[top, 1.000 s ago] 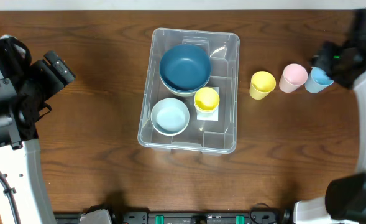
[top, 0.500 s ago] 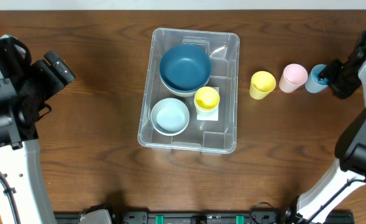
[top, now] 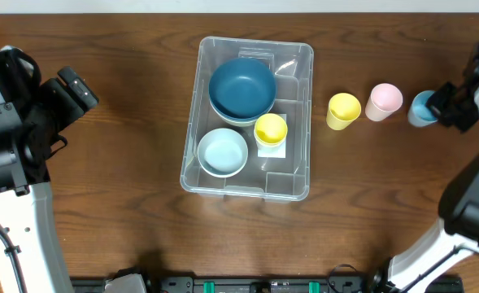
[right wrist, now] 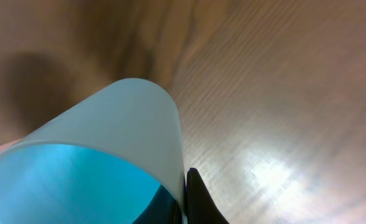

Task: Pack container
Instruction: 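Reach the right gripper to the blue cup and grip its rim, then carry the blue cup and nest it into the yellow cup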

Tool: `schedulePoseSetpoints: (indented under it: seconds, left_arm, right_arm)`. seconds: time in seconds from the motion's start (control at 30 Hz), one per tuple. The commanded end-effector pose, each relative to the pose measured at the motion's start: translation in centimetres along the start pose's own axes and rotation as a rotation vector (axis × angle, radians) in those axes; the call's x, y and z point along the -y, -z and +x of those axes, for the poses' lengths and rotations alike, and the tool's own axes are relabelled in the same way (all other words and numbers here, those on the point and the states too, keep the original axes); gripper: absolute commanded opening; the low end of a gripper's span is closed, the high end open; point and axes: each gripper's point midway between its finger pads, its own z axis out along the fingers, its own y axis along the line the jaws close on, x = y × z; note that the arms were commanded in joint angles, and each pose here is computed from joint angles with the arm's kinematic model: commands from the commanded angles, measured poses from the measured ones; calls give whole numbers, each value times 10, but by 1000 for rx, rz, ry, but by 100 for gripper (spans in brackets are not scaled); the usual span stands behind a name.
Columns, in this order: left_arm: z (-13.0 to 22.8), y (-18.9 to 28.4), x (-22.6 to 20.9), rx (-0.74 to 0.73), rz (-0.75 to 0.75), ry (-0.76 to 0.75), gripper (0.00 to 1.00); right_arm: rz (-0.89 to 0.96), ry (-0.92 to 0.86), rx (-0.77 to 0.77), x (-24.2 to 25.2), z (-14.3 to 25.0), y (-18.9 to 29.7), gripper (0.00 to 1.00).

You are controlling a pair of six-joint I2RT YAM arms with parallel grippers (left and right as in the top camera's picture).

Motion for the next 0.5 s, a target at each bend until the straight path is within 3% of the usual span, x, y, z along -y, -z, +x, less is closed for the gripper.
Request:
schedulePoseSetpoints:
  seconds: [0.0,0.13,0.27,0.47]
  left_arm:
    - [-4,1,-2,9,-10,6,98]
    - [-4,1,-2,9,-10,6,98]
    - [-4,1,-2,9,-10,6,98]
    - [-4,1,-2,9,-10,6,98]
  right_arm:
    - [-53,1,173,-5,-10,73,1]
    - [-239,140,274,-49,19,144,1]
    - [-452,414,280,-112,90,199,1]
    - [-573,721,149,-174,203,213,1]
